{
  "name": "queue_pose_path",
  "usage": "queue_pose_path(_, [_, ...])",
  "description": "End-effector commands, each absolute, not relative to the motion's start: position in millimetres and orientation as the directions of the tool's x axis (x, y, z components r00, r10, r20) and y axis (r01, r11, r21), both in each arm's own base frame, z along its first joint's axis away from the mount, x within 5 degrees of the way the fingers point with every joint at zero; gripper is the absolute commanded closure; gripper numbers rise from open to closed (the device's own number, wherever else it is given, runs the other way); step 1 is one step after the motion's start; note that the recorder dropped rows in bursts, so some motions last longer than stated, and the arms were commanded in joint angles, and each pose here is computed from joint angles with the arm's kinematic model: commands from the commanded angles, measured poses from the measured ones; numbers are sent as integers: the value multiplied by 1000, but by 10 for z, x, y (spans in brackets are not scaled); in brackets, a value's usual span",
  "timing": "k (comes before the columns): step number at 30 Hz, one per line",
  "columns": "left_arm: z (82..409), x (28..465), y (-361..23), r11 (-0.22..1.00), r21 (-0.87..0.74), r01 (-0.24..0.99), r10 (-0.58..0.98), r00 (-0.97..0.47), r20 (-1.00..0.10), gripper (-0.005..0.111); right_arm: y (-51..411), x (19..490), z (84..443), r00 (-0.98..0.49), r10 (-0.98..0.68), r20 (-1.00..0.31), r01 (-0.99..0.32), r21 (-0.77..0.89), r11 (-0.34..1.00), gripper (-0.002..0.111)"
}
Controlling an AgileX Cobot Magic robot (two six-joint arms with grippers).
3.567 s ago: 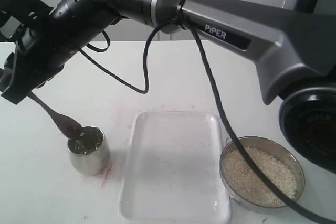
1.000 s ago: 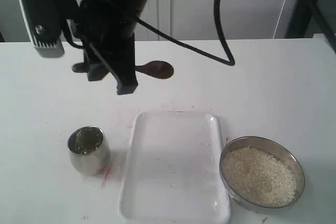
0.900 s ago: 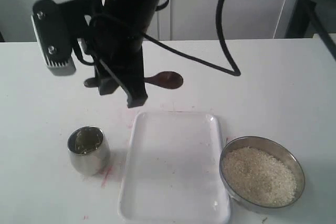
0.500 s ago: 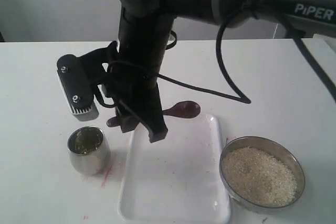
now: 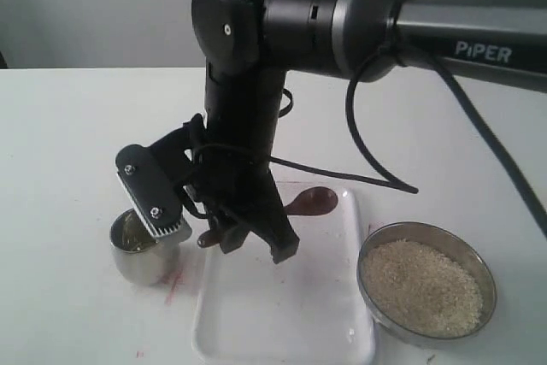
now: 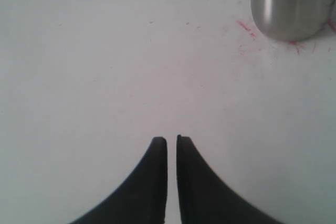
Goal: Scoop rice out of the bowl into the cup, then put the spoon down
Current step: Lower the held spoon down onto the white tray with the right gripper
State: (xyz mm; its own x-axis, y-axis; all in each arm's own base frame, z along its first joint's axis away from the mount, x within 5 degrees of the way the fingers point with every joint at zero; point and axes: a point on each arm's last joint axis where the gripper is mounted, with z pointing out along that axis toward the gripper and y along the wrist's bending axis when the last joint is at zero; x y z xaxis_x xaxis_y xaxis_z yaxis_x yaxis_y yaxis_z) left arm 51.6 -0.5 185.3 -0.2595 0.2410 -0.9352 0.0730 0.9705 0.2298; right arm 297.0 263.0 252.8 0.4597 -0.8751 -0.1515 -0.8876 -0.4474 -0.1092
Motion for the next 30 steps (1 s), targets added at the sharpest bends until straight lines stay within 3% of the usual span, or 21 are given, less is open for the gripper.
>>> queue_pose_path(1, [1777,509,-9,973,214,90,232,-318,-919,92,2587,2975,2408,485,-863,-140,-874,-97,-475,108])
queue_pose_path(17, [1777,509,-9,973,214,90,232,-318,-919,92,2608,2996,2165,563,-825,-48,-819,-171,-548,108])
queue_pose_path(30, [1777,509,-9,973,214,90,232,-318,-919,92,2571,3001,1810,591,-806,30,-801,-90,-591,108])
